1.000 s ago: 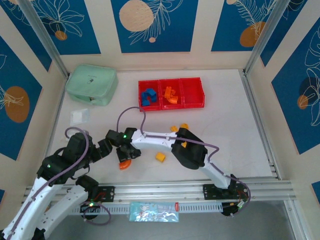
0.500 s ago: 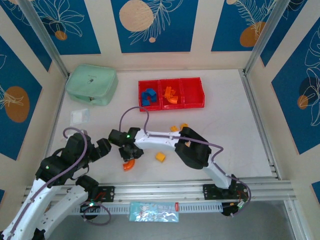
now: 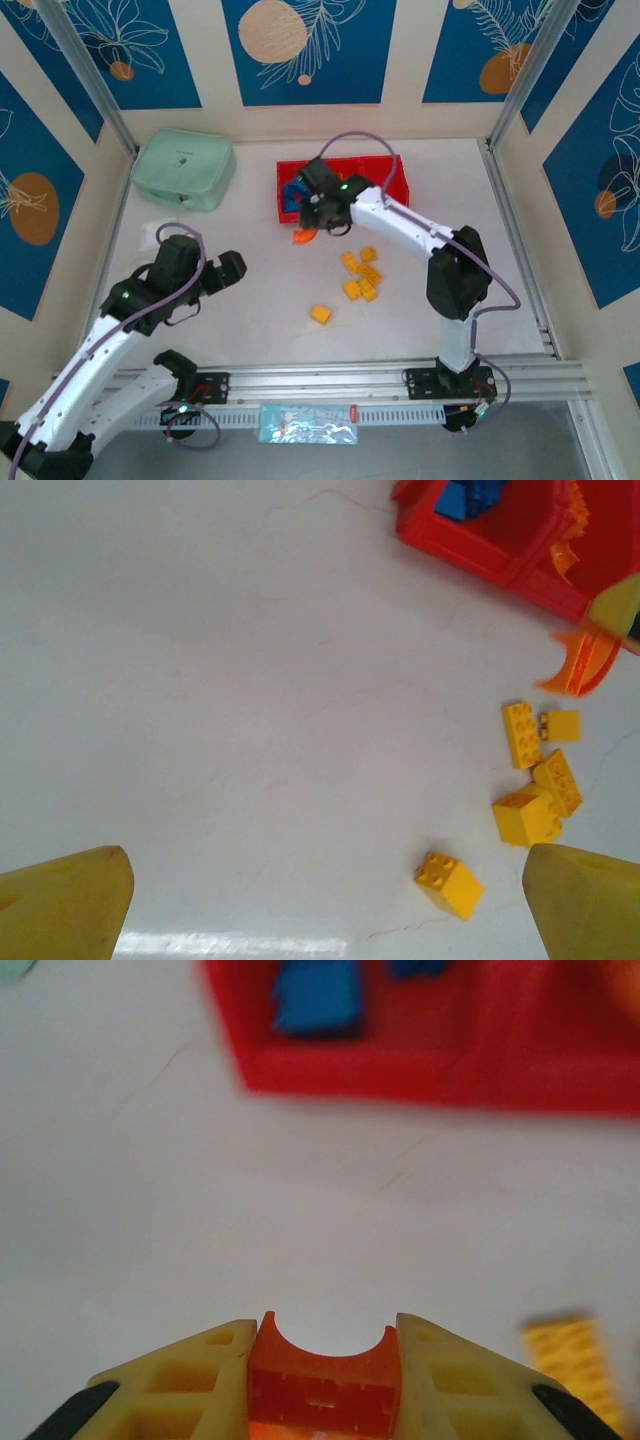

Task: Sort the legos into containers by color
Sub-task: Place the lego in the container.

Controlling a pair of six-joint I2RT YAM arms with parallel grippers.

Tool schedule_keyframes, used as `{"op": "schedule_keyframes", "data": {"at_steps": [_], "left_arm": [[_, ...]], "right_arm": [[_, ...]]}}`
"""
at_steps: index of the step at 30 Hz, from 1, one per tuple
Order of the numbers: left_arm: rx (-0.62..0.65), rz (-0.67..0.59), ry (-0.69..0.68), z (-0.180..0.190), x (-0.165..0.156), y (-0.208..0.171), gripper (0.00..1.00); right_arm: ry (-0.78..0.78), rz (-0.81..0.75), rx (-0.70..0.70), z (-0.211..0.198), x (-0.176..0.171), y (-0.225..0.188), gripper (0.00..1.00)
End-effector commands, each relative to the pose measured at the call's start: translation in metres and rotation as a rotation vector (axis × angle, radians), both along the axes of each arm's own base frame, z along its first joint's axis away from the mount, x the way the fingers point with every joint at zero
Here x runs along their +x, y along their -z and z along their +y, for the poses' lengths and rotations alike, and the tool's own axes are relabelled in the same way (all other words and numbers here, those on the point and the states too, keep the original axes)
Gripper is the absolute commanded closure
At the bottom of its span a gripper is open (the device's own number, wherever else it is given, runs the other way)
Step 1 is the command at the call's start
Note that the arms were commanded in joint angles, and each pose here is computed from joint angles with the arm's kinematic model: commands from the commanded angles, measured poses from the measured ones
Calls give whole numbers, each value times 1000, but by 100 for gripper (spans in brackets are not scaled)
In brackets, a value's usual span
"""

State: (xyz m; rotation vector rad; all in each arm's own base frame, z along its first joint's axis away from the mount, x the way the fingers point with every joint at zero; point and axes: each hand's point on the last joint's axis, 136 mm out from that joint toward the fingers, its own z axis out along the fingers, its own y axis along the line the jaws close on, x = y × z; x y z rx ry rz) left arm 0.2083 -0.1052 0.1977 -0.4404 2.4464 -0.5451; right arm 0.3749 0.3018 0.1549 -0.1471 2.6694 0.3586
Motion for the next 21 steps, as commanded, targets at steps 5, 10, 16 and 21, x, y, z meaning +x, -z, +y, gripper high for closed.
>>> {"op": "schedule_keyframes", "data": {"at_steps": [5, 10, 16, 21], "left_arm": [[-52, -66, 71, -35, 46, -7, 1], [-54, -64, 87, -47, 64, -4, 1], [-31, -51, 108, -51, 71, -3, 1], [-31, -47, 99, -49, 70, -2, 1]], "right_arm": [[22, -129, -100, -42, 95, -5, 70], [65, -143, -162, -60, 141, 8, 70], [109, -152, -192, -81, 176, 17, 70], [125, -144, -176, -91, 190, 23, 58]]}}
